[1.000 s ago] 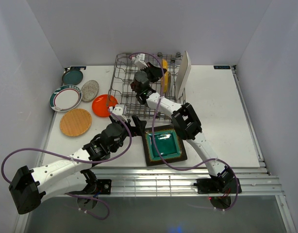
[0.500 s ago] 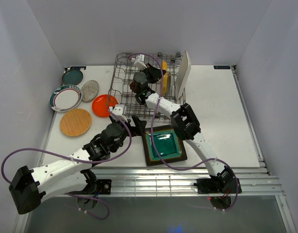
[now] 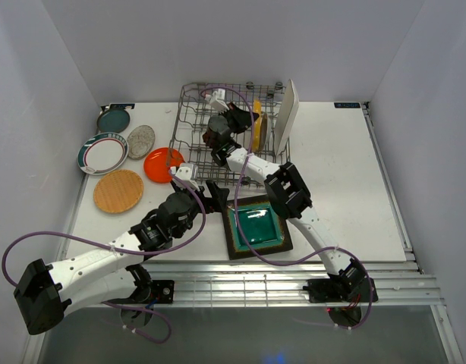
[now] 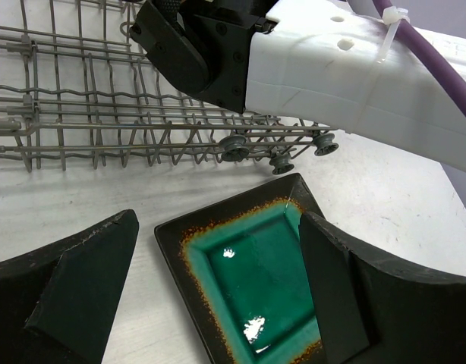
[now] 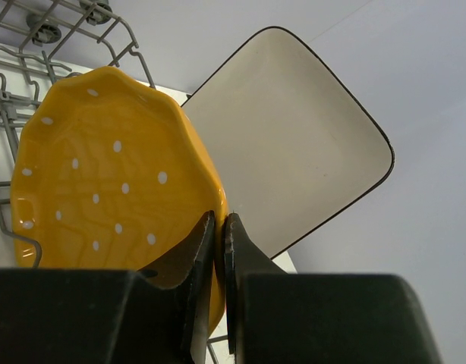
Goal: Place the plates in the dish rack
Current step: Insert the plate into the dish rack.
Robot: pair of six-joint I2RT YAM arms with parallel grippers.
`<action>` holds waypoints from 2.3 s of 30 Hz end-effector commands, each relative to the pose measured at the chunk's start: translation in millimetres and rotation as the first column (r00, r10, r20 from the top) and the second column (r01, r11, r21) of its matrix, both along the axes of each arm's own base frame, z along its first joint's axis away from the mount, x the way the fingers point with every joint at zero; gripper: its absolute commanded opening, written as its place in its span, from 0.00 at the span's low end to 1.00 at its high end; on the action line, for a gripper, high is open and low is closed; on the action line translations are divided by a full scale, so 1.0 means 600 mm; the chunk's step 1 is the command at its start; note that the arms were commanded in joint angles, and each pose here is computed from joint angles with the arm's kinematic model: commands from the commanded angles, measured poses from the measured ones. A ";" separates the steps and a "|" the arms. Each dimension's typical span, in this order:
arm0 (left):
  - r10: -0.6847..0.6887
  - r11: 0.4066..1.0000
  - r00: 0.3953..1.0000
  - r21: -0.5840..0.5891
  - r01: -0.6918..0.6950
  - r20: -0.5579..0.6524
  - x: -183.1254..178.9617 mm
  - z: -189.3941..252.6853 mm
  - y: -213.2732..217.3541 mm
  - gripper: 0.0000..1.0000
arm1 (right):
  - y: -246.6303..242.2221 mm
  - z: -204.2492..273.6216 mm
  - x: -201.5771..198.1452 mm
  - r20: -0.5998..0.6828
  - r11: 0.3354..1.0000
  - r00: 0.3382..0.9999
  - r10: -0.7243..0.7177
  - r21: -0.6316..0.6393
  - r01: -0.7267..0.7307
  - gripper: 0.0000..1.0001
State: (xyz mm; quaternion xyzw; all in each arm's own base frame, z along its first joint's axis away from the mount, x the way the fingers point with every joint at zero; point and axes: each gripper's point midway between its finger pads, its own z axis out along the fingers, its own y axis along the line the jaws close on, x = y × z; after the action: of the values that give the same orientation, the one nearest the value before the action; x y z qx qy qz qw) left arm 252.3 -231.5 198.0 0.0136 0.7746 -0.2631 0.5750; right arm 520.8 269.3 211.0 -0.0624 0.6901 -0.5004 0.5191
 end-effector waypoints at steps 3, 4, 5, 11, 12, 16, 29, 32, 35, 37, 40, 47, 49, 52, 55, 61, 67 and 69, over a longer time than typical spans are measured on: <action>0.007 0.999 1.000 -0.035 -0.006 0.023 0.003 0.029 0.000 0.98 | 0.009 0.037 -0.027 0.119 0.988 0.992 -0.031 0.157 0.012 0.09; 0.007 0.999 1.000 -0.033 -0.006 0.022 0.003 0.027 0.000 0.98 | 0.007 0.035 -0.029 0.107 0.989 0.994 -0.036 0.146 0.020 0.09; 0.007 0.999 1.000 -0.033 -0.006 0.023 0.003 0.028 0.000 0.98 | 0.007 0.033 -0.030 0.103 0.989 0.994 -0.037 0.143 0.022 0.10; 0.011 0.999 1.000 -0.031 -0.011 0.023 0.004 0.027 0.002 0.98 | 0.004 0.033 -0.033 0.102 0.989 0.994 -0.044 0.146 0.029 0.17; 0.010 0.999 1.000 -0.031 -0.009 0.023 0.004 0.027 0.001 0.98 | 0.004 0.033 -0.033 0.101 0.989 0.994 -0.044 0.145 0.029 0.18; 0.011 0.999 1.000 -0.033 -0.010 0.025 0.004 0.029 0.002 0.98 | 0.003 0.037 -0.034 0.100 0.989 0.994 -0.046 0.146 0.031 0.24; 0.013 0.999 0.999 -0.037 -0.012 0.029 0.002 0.032 0.004 0.98 | -0.004 0.059 -0.038 0.109 0.988 0.993 -0.046 0.150 0.029 0.46; 0.014 0.999 0.999 -0.037 -0.013 0.029 0.002 0.032 0.005 0.98 | -0.004 0.060 -0.039 0.107 0.989 0.993 -0.046 0.148 0.030 0.48; 0.014 0.999 0.999 -0.037 -0.013 0.030 0.002 0.032 0.005 0.98 | -0.003 0.063 -0.040 0.109 0.989 0.993 -0.042 0.148 0.026 0.53; 0.016 0.999 0.999 -0.038 -0.015 0.030 0.003 0.032 0.006 0.98 | -0.005 0.063 -0.039 0.106 0.989 0.993 -0.045 0.145 0.029 0.53; 0.014 0.999 0.999 -0.038 -0.013 0.030 0.002 0.033 0.005 0.98 | -0.008 0.064 -0.040 0.105 0.989 0.993 -0.047 0.143 0.031 0.53; 0.014 0.999 0.999 -0.034 -0.013 0.029 0.003 0.031 0.004 0.98 | -0.019 0.075 -0.041 0.111 0.988 0.992 -0.056 0.148 0.039 0.56; 0.014 0.999 0.999 -0.034 -0.013 0.029 0.003 0.031 0.004 0.98 | -0.020 0.080 -0.042 0.113 0.988 0.992 -0.055 0.149 0.038 0.58; 0.017 0.999 0.999 -0.031 -0.016 0.029 0.004 0.030 0.005 0.98 | -0.022 0.091 -0.044 0.122 0.987 0.991 -0.055 0.157 0.035 0.62; 0.016 0.999 0.999 -0.031 -0.016 0.029 0.003 0.030 0.005 0.98 | -0.024 0.101 -0.046 0.131 0.986 0.990 -0.055 0.165 0.033 0.65; 0.039 0.997 0.998 -0.073 -0.035 0.054 -0.001 0.047 0.019 0.98 | -0.027 0.131 -0.050 0.154 0.985 0.987 -0.044 0.174 0.017 0.66; 0.084 0.977 0.987 -0.204 -0.054 0.139 -0.025 0.088 0.063 0.98 | -0.029 0.159 -0.048 0.179 0.984 0.984 -0.028 0.176 -0.004 0.66; 0.095 0.973 0.984 -0.221 -0.061 0.149 -0.028 0.091 0.071 0.98 | -0.030 0.171 -0.049 0.186 0.984 0.982 -0.023 0.177 -0.011 0.66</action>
State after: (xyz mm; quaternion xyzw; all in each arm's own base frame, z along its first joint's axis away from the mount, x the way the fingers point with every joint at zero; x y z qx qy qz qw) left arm 236.1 -200.1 243.4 -0.0330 0.7131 -0.3135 0.6262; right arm 504.7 266.3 269.4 -0.0340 0.6757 -0.4776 0.5606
